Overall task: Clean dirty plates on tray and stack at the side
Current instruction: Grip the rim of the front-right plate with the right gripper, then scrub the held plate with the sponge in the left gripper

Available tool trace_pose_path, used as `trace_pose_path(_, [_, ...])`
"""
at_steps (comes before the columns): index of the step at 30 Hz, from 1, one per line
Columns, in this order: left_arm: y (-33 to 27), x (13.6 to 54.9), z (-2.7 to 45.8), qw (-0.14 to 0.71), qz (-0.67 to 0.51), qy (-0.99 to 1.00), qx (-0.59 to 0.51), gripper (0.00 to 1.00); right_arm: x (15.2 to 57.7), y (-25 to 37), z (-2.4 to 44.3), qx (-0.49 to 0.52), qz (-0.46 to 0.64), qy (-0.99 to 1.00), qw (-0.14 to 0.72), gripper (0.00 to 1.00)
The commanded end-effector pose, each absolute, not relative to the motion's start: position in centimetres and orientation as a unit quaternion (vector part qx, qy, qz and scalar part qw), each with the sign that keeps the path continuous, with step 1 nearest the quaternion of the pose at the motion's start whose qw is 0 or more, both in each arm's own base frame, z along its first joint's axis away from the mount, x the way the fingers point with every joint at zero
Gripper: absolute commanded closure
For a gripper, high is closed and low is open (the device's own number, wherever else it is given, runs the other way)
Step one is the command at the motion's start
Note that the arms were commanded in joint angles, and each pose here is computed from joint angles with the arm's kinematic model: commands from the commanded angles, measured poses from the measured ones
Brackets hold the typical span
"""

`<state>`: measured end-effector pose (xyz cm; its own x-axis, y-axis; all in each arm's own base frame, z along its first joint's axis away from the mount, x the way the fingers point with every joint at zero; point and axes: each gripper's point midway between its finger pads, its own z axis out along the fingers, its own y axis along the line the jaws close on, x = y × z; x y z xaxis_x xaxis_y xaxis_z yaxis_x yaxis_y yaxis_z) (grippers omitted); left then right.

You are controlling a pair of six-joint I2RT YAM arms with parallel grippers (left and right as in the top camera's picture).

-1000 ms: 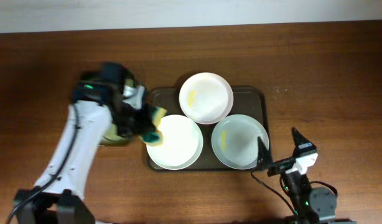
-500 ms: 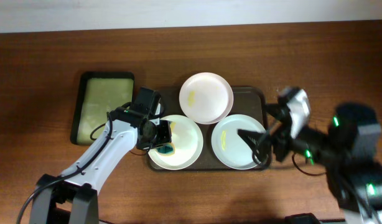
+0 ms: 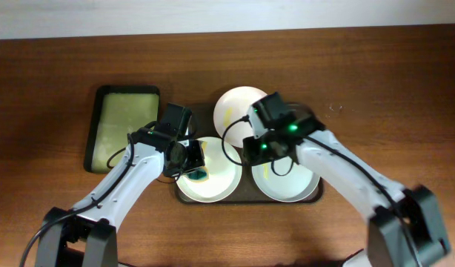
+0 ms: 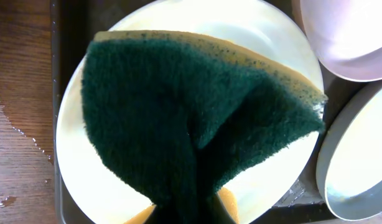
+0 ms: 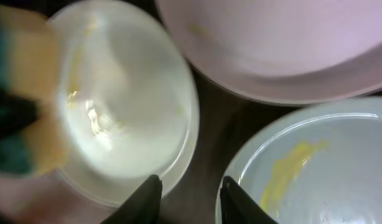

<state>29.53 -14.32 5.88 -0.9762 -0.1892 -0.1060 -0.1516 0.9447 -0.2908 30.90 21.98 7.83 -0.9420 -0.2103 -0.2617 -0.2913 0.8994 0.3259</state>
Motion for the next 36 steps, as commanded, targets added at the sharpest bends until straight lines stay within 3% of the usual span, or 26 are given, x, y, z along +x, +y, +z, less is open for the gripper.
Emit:
trace_pose_path(1, [-14.3, 29.5, 5.9, 0.068, -0.140, 0.984, -0.092, 1.00, 31.8, 22.8, 5.2, -0.126, 0.164, 0.973, 0.104, 0.68])
trace_pose_path(16, [-14.9, 29.2, 5.9, 0.066, -0.141, 0.984, -0.082, 1.00, 32.7, 24.3, 0.9, -0.138, 0.163, 0.972, 0.094, 0.71])
trace_pose_path(21, [-16.7, 28.2, 4.9, 0.069, -0.144, 0.985, -0.064, 0.98, 33.1, 24.5, 1.0, -0.138, 0.167, 0.971, 0.103, 0.78])
trace_pose_path(23, [-16.2, 28.0, 3.9, 0.070, -0.134, 0.984, -0.094, 0.85, 33.1, 24.5, 1.1, -0.133, 0.171, 0.971, 0.101, 0.78])
trace_pose_path(25, [-16.3, 27.9, 3.3, 0.075, -0.139, 0.983, -0.096, 0.79, 33.1, 24.5, 1.1, -0.133, 0.171, 0.971, 0.101, 0.78])
trace_pose_path(27, [-16.4, 28.2, 3.3, 0.081, -0.142, 0.982, -0.095, 0.29, 33.2, 24.6, 1.1, -0.133, 0.171, 0.971, 0.103, 0.78])
trace_pose_path(28, [-16.4, 28.3, 3.4, 0.084, -0.142, 0.982, -0.095, 0.28, 33.2, 24.6, 1.1, -0.133, 0.171, 0.971, 0.103, 0.78])
trace_pose_path(30, [-16.2, 28.5, 3.3, 0.088, -0.135, 0.982, -0.096, 0.29, 33.2, 24.6, 1.1, -0.133, 0.172, 0.971, 0.103, 0.78])
trace_pose_path(31, [-15.9, 28.6, 3.3, 0.092, -0.129, 0.983, -0.097, 0.41, 33.2, 24.6, 1.1, -0.133, 0.171, 0.971, 0.103, 0.78])
trace_pose_path(34, [-15.7, 28.6, 3.2, 0.096, -0.121, 0.983, -0.097, 0.49, 33.2, 24.6, 1.1, -0.133, 0.171, 0.971, 0.103, 0.78])
trace_pose_path(36, [-15.4, 28.6, 3.2, 0.097, -0.113, 0.984, -0.099, 0.69, 33.2, 24.6, 1.1, -0.133, 0.171, 0.971, 0.103, 0.78])
